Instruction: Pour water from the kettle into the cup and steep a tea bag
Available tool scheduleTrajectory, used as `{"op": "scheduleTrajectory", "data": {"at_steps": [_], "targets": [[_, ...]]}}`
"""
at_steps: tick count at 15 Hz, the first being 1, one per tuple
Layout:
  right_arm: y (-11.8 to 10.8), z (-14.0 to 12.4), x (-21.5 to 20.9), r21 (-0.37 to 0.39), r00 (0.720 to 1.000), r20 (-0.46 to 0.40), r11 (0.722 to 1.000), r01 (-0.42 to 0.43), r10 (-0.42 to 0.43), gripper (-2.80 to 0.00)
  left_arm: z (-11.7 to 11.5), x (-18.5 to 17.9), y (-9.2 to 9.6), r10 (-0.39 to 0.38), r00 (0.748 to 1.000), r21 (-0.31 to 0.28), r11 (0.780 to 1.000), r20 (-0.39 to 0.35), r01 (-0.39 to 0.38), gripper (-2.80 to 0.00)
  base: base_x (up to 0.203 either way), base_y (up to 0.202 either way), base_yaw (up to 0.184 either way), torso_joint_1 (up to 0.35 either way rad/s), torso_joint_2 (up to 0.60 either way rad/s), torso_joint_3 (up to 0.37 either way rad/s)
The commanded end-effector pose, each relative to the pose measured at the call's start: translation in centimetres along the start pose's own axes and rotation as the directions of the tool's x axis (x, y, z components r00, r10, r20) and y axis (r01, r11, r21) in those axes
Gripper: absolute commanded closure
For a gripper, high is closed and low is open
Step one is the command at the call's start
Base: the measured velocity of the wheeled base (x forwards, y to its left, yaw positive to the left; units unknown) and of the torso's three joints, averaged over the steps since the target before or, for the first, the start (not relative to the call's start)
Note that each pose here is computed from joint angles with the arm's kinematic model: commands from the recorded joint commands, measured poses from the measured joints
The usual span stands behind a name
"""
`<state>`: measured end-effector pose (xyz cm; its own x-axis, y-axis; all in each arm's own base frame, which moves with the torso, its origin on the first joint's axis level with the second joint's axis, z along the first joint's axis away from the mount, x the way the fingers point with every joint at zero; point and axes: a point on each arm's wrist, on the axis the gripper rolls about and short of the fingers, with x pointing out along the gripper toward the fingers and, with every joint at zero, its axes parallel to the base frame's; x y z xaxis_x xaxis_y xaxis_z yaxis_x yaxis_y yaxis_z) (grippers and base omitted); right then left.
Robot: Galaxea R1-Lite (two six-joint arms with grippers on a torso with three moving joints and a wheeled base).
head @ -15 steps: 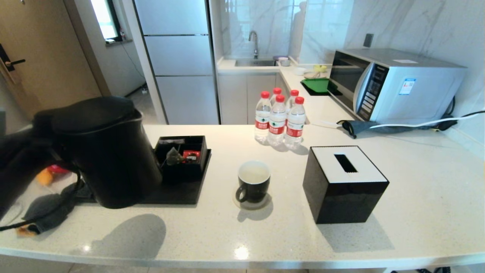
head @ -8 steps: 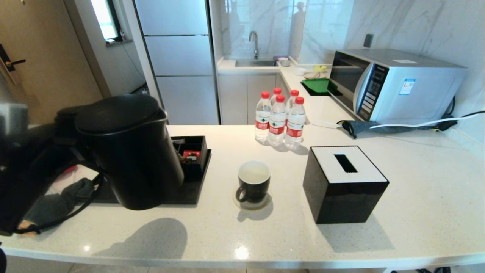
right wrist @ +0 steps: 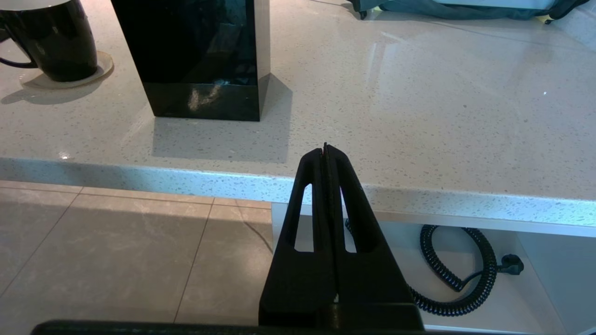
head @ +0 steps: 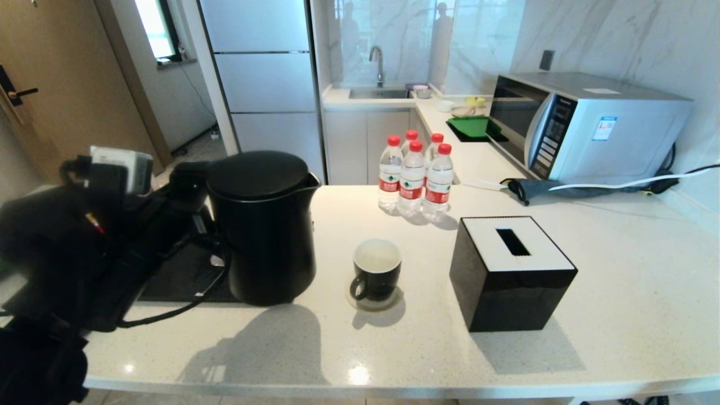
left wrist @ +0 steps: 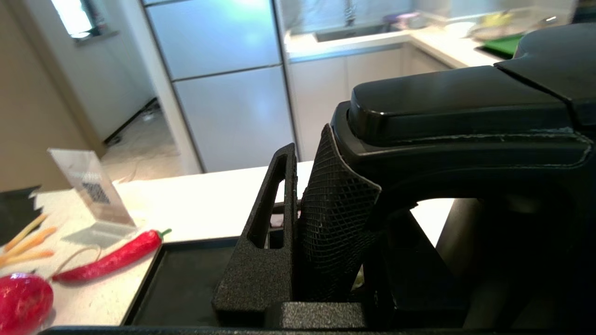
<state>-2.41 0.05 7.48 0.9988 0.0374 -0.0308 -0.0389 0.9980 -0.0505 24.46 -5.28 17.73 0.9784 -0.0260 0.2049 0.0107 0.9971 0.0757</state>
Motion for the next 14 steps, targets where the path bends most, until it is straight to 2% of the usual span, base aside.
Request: {"op": "scheduleTrajectory", "data": {"at_steps": [1, 5, 7, 14], "targets": [[0.0, 0.0, 0.0, -0.001, 1.0, -0.001, 1.0, -0.001, 0.001, 0.0, -1.0, 0.7, -2.1, -0.007, 1.0, 0.003, 1.0, -0.031, 0.007, 0.0, 0.0, 0.0, 0.0, 0.0, 0.0, 0.0], [0.0, 0.0, 0.0, -0.001, 1.0, -0.001, 1.0, -0.001, 0.001, 0.0, -1.4, 0.5, -3.3, 0.022, 0.997, 0.072, 0.997, -0.075, -0.017, 0.0, 0.0, 0.0, 0.0, 0.0, 0.0, 0.0], [0.0, 0.0, 0.0, -0.001, 1.0, -0.001, 1.0, -0.001, 0.001, 0.0, -1.5, 0.4, -3.3, 0.054, 0.995, 0.108, 0.993, -0.086, -0.045, 0.0, 0.0, 0.0, 0.0, 0.0, 0.0, 0.0], [0.0, 0.0, 0.0, -0.001, 1.0, -0.001, 1.0, -0.001, 0.001, 0.0, -1.9, 0.8, -3.0, 0.112, 0.988, 0.177, 0.98, -0.107, -0.092, 0.0, 0.0, 0.0, 0.0, 0.0, 0.0, 0.0]]}}
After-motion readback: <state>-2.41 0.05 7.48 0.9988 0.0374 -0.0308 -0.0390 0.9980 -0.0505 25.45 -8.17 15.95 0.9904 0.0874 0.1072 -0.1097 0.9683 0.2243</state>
